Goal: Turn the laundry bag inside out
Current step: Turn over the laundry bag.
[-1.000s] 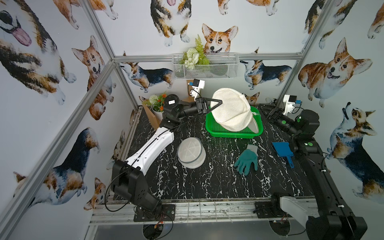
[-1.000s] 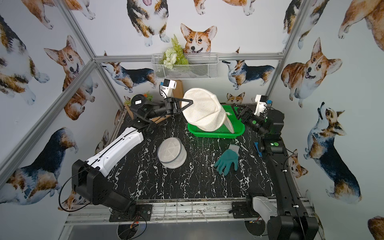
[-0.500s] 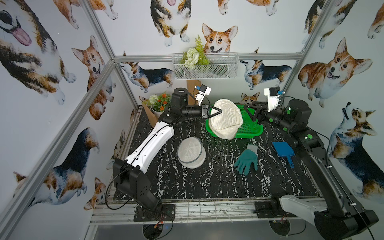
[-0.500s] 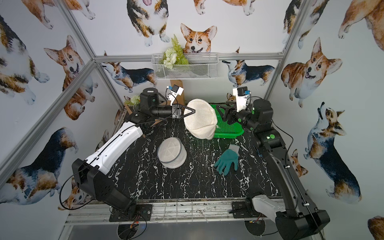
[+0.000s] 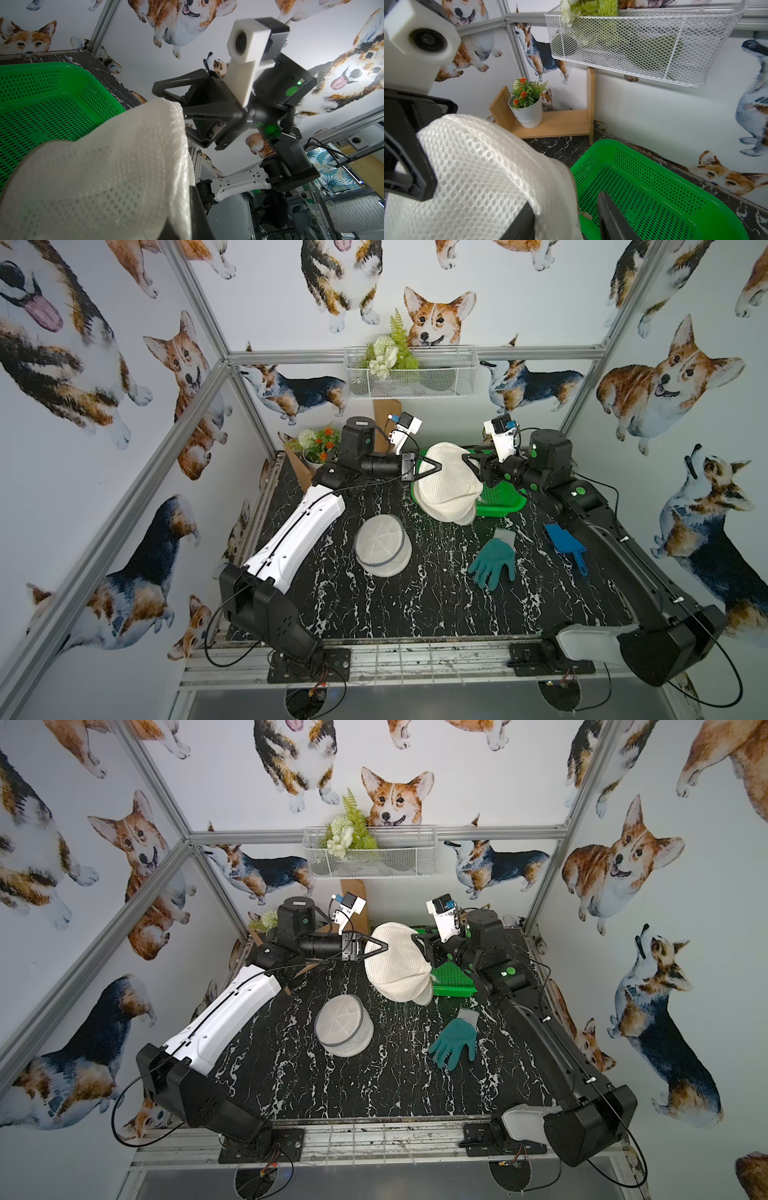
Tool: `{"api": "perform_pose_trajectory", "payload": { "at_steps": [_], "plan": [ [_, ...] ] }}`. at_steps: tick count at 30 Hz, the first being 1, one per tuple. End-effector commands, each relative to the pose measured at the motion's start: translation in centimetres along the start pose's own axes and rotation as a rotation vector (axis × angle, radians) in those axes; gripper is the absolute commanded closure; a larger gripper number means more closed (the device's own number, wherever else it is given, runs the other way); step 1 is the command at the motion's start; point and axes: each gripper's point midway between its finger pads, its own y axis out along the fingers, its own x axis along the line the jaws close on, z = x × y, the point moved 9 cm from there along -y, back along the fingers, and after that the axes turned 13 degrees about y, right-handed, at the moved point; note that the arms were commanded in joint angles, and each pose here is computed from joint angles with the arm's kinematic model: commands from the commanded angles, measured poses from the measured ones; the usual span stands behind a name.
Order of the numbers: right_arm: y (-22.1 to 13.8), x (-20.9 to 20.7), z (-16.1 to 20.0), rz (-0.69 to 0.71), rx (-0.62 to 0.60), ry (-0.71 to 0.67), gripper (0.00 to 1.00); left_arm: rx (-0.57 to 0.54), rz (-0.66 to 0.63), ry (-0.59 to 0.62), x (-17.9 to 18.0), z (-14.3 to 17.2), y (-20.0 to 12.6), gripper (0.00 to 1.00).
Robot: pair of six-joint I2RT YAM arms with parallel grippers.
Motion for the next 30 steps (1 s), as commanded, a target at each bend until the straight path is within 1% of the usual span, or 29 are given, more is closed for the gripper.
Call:
{"api": "perform_pose_trajectory", "payload": {
  "at_steps": [1, 3, 5, 7, 10, 13, 14, 15, 18, 21, 23, 27, 28, 30],
  "plan": [
    [-0.3, -0.3, 0.0, 0.049, -0.022, -0.022, 0.67, -0.001, 0.001, 0.049, -0.6, -0.3, -0.3, 1.0],
    [-0.8, -0.4, 0.1, -0.001, -0.015, 0.002, 0.78, 0.003, 0.002, 0.078, -0.9, -0.3, -0.5, 1.0],
    [-1.4, -0.6, 0.2, -0.084, -0.002, 0.057, 0.89, 0.002, 0.01, 0.115, -1.2, -0.4, -0.7, 1.0],
    [-2.2, -1.1, 0.2, -0.17, 0.006, 0.135, 0.95, 0.005, 0.035, 0.161, -1.7, -0.3, -0.8, 1.0],
    [-3.6, -1.7, 0.4, -0.331, 0.015, 0.266, 0.98, 0.017, 0.068, 0.254, -2.5, 0.0, -1.2, 1.0],
    [-3.8, -1.5, 1.0, -0.469, 0.064, 0.356, 0.96, 0.001, 0.124, 0.345, -3.4, 0.3, -1.6, 1.0],
    [-3.7, -1.5, 1.3, -0.499, 0.082, 0.384, 0.92, -0.015, 0.161, 0.36, -3.7, 0.3, -1.6, 1.0],
    [-3.5, -1.5, 1.6, -0.525, 0.096, 0.409, 0.85, -0.039, 0.198, 0.365, -4.1, 0.1, -1.7, 1.0],
    [-3.1, -1.8, 2.5, -0.551, 0.103, 0.453, 0.7, -0.116, 0.29, 0.39, -5.2, -0.4, -2.0, 1.0],
    [-2.7, -2.3, 3.2, -0.557, 0.079, 0.503, 0.56, -0.131, 0.315, 0.425, -6.1, -1.0, -1.8, 1.0],
    [-2.6, -2.5, 3.8, -0.581, 0.076, 0.555, 0.5, -0.161, 0.309, 0.44, -6.5, -1.5, -1.8, 1.0],
    [-2.9, -2.5, 5.2, -0.587, 0.098, 0.643, 0.43, -0.267, 0.282, 0.459, -7.4, -2.7, -2.3, 1.0],
    [-3.1, -2.4, 5.4, -0.58, 0.096, 0.649, 0.42, -0.301, 0.274, 0.458, -7.6, -2.9, -2.4, 1.0],
    [-3.6, -2.2, 5.9, -0.578, 0.092, 0.657, 0.38, -0.416, 0.258, 0.435, -7.7, -3.1, -2.7, 1.0]
  ]
}}
